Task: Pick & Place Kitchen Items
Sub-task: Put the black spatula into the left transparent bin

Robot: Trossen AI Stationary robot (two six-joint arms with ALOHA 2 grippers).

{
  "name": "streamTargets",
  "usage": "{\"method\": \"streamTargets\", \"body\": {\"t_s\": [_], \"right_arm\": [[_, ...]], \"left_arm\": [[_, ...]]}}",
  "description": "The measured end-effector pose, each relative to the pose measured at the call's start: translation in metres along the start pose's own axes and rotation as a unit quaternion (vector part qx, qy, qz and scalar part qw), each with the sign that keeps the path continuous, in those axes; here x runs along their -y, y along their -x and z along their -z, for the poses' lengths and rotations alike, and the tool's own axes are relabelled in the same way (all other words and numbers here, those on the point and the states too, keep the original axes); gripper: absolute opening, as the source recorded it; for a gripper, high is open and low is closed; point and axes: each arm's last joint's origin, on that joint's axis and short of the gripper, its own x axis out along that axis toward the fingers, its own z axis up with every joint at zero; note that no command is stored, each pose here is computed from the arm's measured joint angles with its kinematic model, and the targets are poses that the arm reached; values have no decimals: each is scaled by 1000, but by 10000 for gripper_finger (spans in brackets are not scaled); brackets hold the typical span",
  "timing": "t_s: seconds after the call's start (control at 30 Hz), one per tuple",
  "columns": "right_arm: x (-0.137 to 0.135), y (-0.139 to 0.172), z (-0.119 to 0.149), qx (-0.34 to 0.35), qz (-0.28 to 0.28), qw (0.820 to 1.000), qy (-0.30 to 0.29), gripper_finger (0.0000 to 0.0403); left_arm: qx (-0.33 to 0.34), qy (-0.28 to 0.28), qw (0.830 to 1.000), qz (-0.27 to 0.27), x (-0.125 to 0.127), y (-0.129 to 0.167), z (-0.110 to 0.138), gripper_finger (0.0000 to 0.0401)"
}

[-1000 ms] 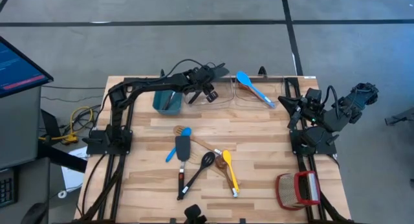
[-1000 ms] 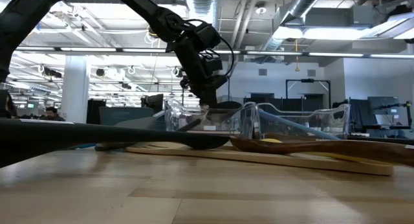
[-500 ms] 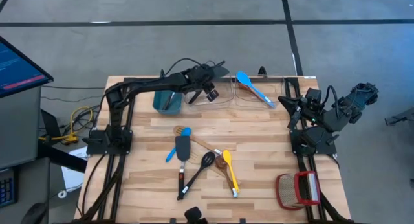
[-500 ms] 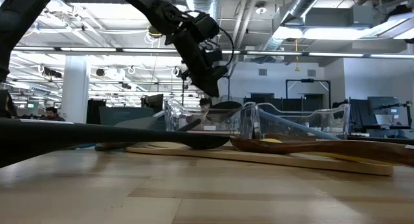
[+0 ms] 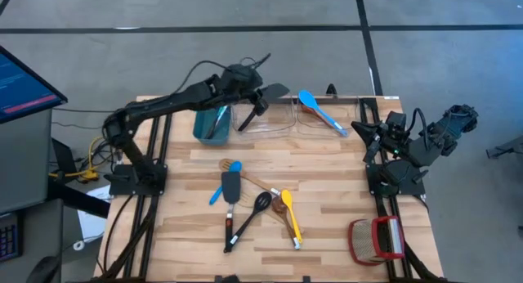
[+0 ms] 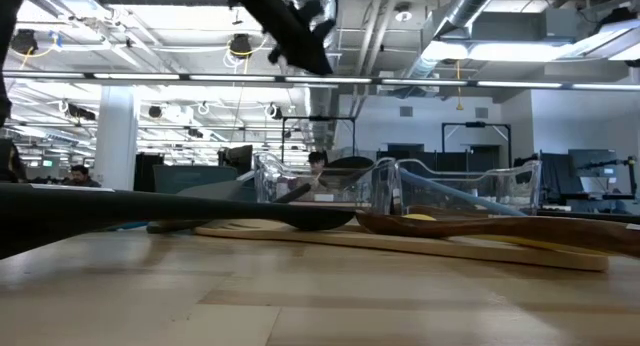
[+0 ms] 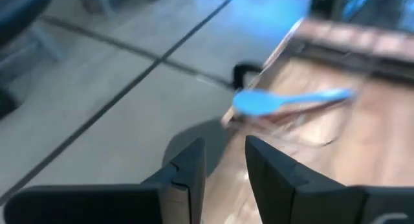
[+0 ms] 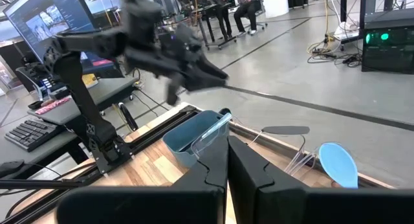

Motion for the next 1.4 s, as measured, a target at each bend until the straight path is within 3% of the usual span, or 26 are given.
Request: {"method": "streamTargets", "body": {"t_s": [0.4, 0.63, 0.83, 0.97, 1.13, 1.4], "right_arm": [[0, 0, 0, -1, -1, 1000, 4, 0], [-1, 0, 1, -21, -25, 999, 18, 0], [-3, -1, 2, -20, -24, 999, 21, 0], [-3, 0, 2, -20, -24, 999, 19, 0], [-4, 0, 2, -28, -36, 999, 19, 0], [-4, 0, 3, -30, -38, 999, 21, 0]], "left_arm": [[119, 8, 990, 79, 16, 104, -37, 61], [132, 3, 986, 100, 25, 120, -39, 31], [88, -16, 991, 98, 46, 80, -27, 22], [47, -53, 997, 21, 53, 37, -12, 28], [-21, -130, 989, -65, 57, -9, 13, 63], [-52, -219, 972, -74, 69, -60, 40, 131]]}}
